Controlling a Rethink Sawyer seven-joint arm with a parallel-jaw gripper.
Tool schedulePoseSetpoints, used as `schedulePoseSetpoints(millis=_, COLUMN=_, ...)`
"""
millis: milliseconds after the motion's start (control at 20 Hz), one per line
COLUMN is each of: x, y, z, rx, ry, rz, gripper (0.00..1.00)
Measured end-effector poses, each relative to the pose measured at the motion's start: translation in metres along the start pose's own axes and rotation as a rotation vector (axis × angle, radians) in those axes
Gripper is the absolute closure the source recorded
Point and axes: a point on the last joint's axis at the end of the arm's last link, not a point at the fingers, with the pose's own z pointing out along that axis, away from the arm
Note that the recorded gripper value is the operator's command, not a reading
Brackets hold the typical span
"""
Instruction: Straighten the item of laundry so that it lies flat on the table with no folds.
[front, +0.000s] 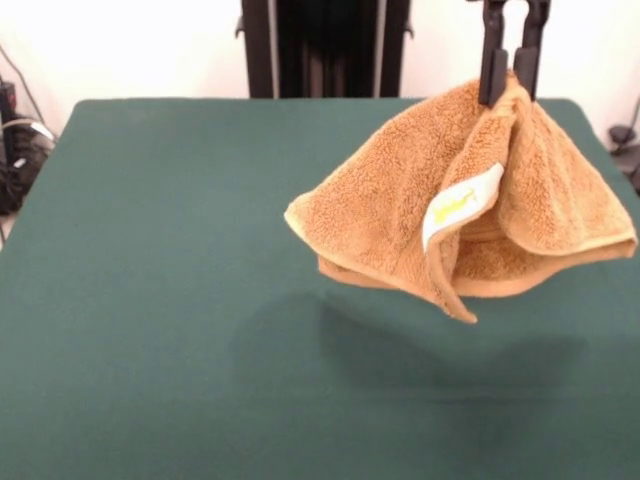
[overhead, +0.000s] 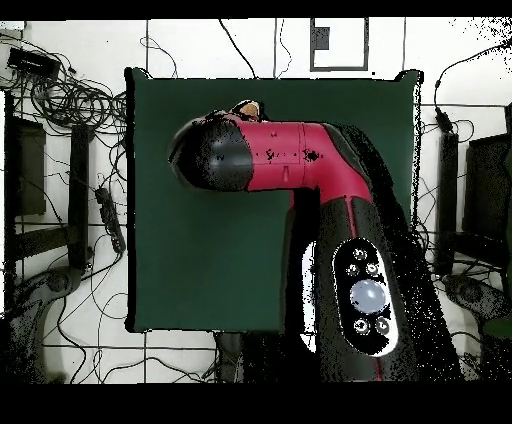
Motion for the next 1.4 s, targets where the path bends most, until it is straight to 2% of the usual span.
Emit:
schedulePoseSetpoints(millis=300, x=0.005, y=-0.004, z=0.016, rx=-0.017, ry=0.019, rz=0.007, gripper=1.0)
schedulePoseSetpoints(millis=500, x=0.005, y=-0.009, z=0.022, rx=-0.029, ry=0.003, rz=0.016, gripper=1.0)
schedulePoseSetpoints(millis=700, x=0.02, y=-0.022, z=0.032, rx=-0.019, ry=-0.023, rz=0.019, gripper=1.0)
schedulePoseSetpoints(millis=950, x=0.058, y=-0.029, z=0.046, rx=-0.002, ry=-0.044, rz=-0.008, gripper=1.0)
schedulePoseSetpoints(millis=1100, x=0.09, y=-0.026, z=0.056, rx=-0.004, ry=-0.043, rz=-0.029, gripper=1.0)
schedulePoseSetpoints(millis=1400, x=0.121, y=-0.016, z=0.062, rx=-0.016, ry=-0.02, rz=-0.047, gripper=1.0)
